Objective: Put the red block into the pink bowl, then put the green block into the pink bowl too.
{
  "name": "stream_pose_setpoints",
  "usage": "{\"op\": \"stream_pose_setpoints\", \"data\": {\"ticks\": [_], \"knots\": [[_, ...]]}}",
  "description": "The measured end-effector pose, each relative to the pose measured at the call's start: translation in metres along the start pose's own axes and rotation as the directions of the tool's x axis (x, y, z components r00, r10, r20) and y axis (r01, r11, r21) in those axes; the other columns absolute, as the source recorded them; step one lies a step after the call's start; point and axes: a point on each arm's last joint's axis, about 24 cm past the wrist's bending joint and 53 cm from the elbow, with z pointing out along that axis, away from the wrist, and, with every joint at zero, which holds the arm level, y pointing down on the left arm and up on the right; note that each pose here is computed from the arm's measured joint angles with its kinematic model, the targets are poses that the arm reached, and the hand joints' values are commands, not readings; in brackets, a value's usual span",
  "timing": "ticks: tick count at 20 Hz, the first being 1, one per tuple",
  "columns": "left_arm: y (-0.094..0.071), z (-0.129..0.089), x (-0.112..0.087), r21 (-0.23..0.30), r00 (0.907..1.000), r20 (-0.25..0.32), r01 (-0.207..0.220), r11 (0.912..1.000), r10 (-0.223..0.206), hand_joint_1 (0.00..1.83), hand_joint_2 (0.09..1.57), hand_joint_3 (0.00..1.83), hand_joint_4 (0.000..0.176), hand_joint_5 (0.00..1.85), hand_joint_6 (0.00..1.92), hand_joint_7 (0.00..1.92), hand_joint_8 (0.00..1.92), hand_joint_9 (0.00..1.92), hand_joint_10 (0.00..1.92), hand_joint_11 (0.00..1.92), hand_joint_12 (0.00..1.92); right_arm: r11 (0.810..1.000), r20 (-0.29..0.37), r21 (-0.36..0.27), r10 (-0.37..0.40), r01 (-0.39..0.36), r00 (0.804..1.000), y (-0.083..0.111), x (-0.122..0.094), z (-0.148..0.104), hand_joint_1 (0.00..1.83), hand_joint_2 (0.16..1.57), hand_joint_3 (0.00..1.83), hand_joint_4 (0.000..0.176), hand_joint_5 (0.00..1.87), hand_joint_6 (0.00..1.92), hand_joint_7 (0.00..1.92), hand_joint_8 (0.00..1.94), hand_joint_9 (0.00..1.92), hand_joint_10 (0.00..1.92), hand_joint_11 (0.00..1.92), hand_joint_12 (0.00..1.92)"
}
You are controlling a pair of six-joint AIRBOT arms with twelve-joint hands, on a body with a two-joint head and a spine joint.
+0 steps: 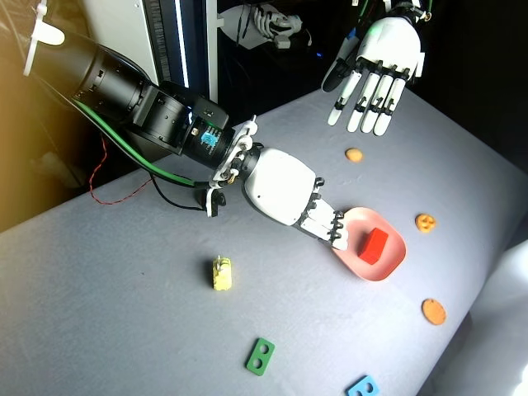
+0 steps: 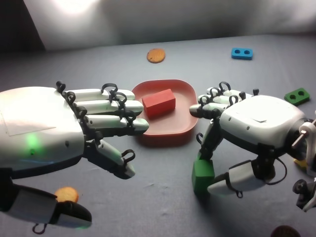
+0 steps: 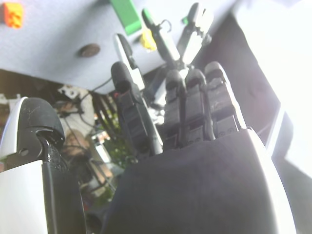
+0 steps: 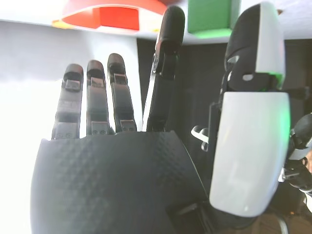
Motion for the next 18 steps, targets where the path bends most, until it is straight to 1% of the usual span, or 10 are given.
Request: {"op": "stream_pose_setpoints", "data": {"ticks": [1, 2, 5, 6, 7, 8, 10, 11, 14, 18], "knots": [[0.000, 0.000, 0.000, -0.001, 1.0000, -0.001, -0.001, 1.0000, 0.001, 0.63, 1.05, 0.00, 0.138, 0.77, 0.01, 0.17, 0.00, 0.00, 0.00, 0.00, 0.00, 1.000, -0.001, 0.000, 0.000, 0.000, 1.000, 0.000, 0.000, 0.000, 0.98, 0.81, 0.00, 0.150, 1.13, 0.02, 0.23, 0.01, 0.08, 0.01, 0.00, 0.00], [0.000, 0.000, 0.000, 0.000, 1.0000, 0.000, 0.000, 1.0000, 0.000, 0.64, 1.05, 0.00, 0.131, 0.77, 0.01, 0.17, 0.00, 0.00, 0.00, 0.00, 0.00, 1.000, 0.000, -0.001, -0.002, 0.002, 1.000, 0.000, 0.000, 0.000, 0.99, 0.81, 0.00, 0.121, 1.14, 0.02, 0.24, 0.01, 0.10, 0.01, 0.00, 0.00], [0.000, 0.000, 0.000, 0.000, 1.0000, -0.002, -0.001, 1.0000, 0.001, 0.62, 1.05, 0.00, 0.139, 0.77, 0.00, 0.17, 0.00, 0.00, 0.00, 0.00, 0.00, 1.000, -0.006, -0.009, -0.004, 0.004, 1.000, 0.003, 0.004, 0.002, 0.98, 0.82, 0.00, 0.132, 1.14, 0.01, 0.24, 0.00, 0.09, 0.00, 0.00, 0.00], [0.000, 0.000, 0.000, 0.001, 1.0000, -0.001, -0.002, 1.0000, 0.002, 0.64, 1.04, 0.00, 0.133, 0.78, 0.01, 0.19, 0.01, 0.00, 0.00, 0.00, 0.00, 1.000, -0.008, -0.010, -0.008, 0.008, 1.000, 0.002, 0.005, 0.001, 1.00, 0.81, 0.00, 0.103, 1.15, 0.01, 0.26, 0.01, 0.10, 0.00, 0.00, 0.00], [0.000, 0.000, 0.000, 0.000, 1.0000, -0.001, -0.001, 1.0000, 0.001, 0.63, 1.05, 0.00, 0.141, 0.77, 0.01, 0.18, 0.00, 0.00, 0.00, 0.00, 0.00, 1.000, -0.012, -0.011, -0.009, 0.009, 1.000, 0.003, 0.007, 0.002, 1.00, 0.81, 0.00, 0.102, 1.15, 0.01, 0.26, 0.01, 0.09, 0.00, 0.00, 0.00], [0.000, 0.000, 0.000, 0.000, 1.0000, -0.001, -0.002, 1.0000, 0.002, 0.66, 1.04, 0.00, 0.126, 0.78, 0.01, 0.18, 0.00, 0.00, 0.00, 0.00, 0.00, 1.000, -0.019, -0.010, -0.008, 0.008, 1.000, 0.002, 0.010, 0.002, 0.99, 0.82, 0.00, 0.119, 1.14, 0.01, 0.23, 0.00, 0.07, 0.00, 0.00, 0.00], [0.000, 0.000, 0.000, 0.001, 1.0000, -0.002, -0.002, 1.0000, 0.002, 0.65, 1.04, 0.00, 0.138, 0.78, 0.01, 0.20, 0.01, 0.00, 0.00, 0.00, 0.00, 1.000, -0.020, -0.011, -0.007, 0.006, 1.000, 0.003, 0.011, 0.002, 1.00, 0.81, 0.00, 0.110, 1.16, 0.01, 0.24, 0.01, 0.08, 0.01, 0.00, 0.00], [0.000, 0.000, 0.000, 0.001, 1.0000, -0.002, -0.002, 1.0000, 0.002, 0.68, 1.03, 0.00, 0.121, 0.80, 0.01, 0.21, 0.01, 0.01, 0.00, 0.00, 0.00, 1.000, -0.020, -0.012, -0.006, 0.006, 1.000, 0.003, 0.011, 0.002, 1.00, 0.80, 0.00, 0.104, 1.16, 0.01, 0.25, 0.01, 0.09, 0.01, 0.00, 0.00], [0.000, 0.000, 0.000, 0.000, 1.0000, -0.002, -0.002, 1.0000, 0.002, 0.66, 1.03, 0.00, 0.154, 0.79, 0.01, 0.22, 0.01, 0.02, 0.01, 0.03, 0.02, 1.000, -0.021, -0.012, -0.006, 0.006, 1.000, 0.003, 0.012, 0.003, 1.00, 0.80, 0.00, 0.108, 1.17, 0.01, 0.25, 0.00, 0.09, 0.01, 0.00, 0.00], [0.000, 0.000, 0.000, 0.000, 1.0000, -0.002, -0.002, 1.0000, 0.002, 0.67, 1.04, 0.00, 0.127, 0.79, 0.01, 0.19, 0.00, 0.00, 0.00, 0.00, 0.01, 1.000, -0.022, -0.013, -0.005, 0.005, 1.000, 0.003, 0.013, 0.004, 1.00, 0.81, 0.00, 0.095, 1.18, 0.01, 0.26, 0.01, 0.11, 0.01, 0.00, 0.00]]}}
